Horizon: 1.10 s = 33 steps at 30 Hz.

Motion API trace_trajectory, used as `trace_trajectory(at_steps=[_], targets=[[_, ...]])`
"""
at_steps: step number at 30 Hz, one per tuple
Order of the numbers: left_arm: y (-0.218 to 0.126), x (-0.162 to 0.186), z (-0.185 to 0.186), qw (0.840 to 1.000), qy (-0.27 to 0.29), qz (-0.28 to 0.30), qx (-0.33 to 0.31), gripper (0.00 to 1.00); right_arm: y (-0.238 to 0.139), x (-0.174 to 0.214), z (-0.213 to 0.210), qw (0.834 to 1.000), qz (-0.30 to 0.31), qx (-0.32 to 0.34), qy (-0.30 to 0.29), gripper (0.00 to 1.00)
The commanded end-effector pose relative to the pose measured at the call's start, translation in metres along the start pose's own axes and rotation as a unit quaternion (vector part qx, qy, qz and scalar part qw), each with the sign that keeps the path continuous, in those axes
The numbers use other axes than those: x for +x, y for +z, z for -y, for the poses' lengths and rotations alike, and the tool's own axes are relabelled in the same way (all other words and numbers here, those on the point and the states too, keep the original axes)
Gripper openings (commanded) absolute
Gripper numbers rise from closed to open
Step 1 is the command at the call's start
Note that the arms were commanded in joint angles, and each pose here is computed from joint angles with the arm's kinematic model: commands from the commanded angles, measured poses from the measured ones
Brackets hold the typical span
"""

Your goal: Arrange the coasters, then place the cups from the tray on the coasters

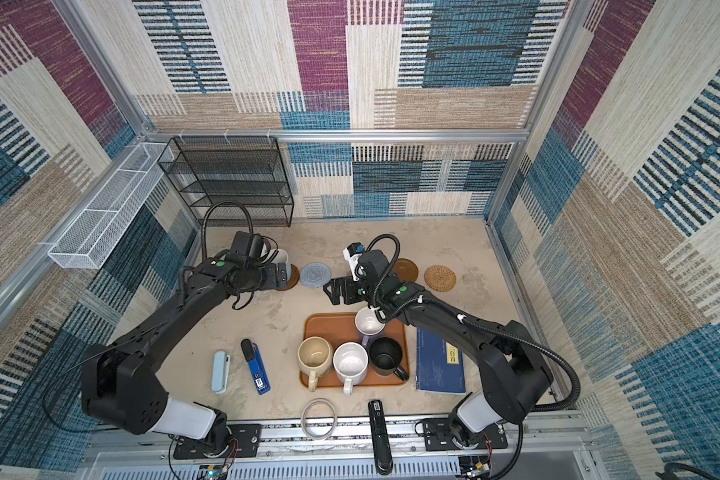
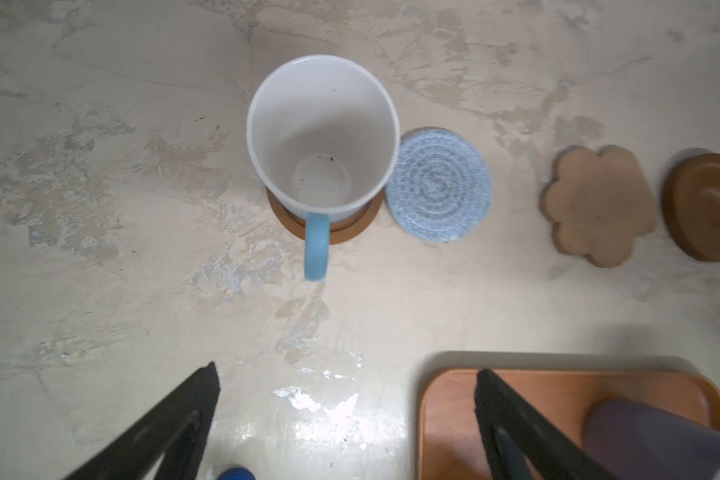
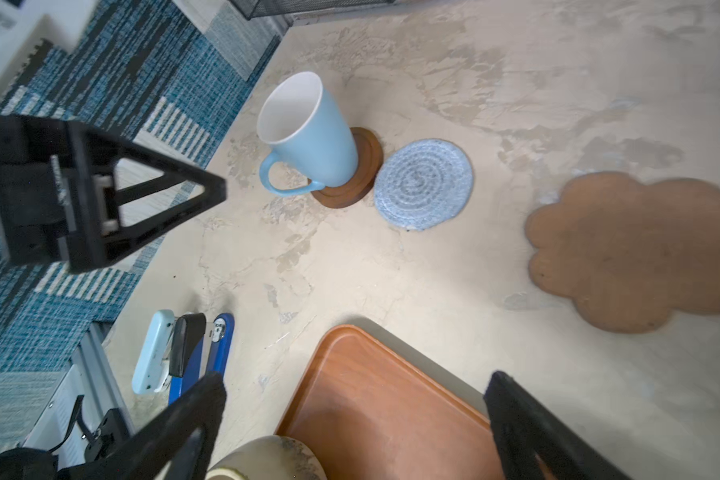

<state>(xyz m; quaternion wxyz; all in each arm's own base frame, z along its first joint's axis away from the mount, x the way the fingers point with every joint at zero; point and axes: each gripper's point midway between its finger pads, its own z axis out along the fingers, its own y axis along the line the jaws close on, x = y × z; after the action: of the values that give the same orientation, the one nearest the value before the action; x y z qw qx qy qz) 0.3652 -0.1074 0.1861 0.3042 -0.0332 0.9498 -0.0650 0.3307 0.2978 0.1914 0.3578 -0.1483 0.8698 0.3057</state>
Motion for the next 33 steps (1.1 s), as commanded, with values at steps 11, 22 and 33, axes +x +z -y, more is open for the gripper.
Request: trace_trajectory(at_steps=[11,22,33], targets=[[-0.071,0.079,0.121,0.962,0.089,-0.01,0.258,0.96,-0.071,0.065,0.059,0.983,-0.065,0.17,0.029,0.98],[-0.054,0.121,0.133,0.952,0.064,-0.023,0.297,0.95,-0.075,0.097,0.064,0.976,-0.104,0.184,0.048,0.99],[-0.059,0.118,0.138,0.951,0.075,-0.016,0.299,0.95,-0.063,0.114,0.044,0.976,-0.121,0.173,0.048,0.74]])
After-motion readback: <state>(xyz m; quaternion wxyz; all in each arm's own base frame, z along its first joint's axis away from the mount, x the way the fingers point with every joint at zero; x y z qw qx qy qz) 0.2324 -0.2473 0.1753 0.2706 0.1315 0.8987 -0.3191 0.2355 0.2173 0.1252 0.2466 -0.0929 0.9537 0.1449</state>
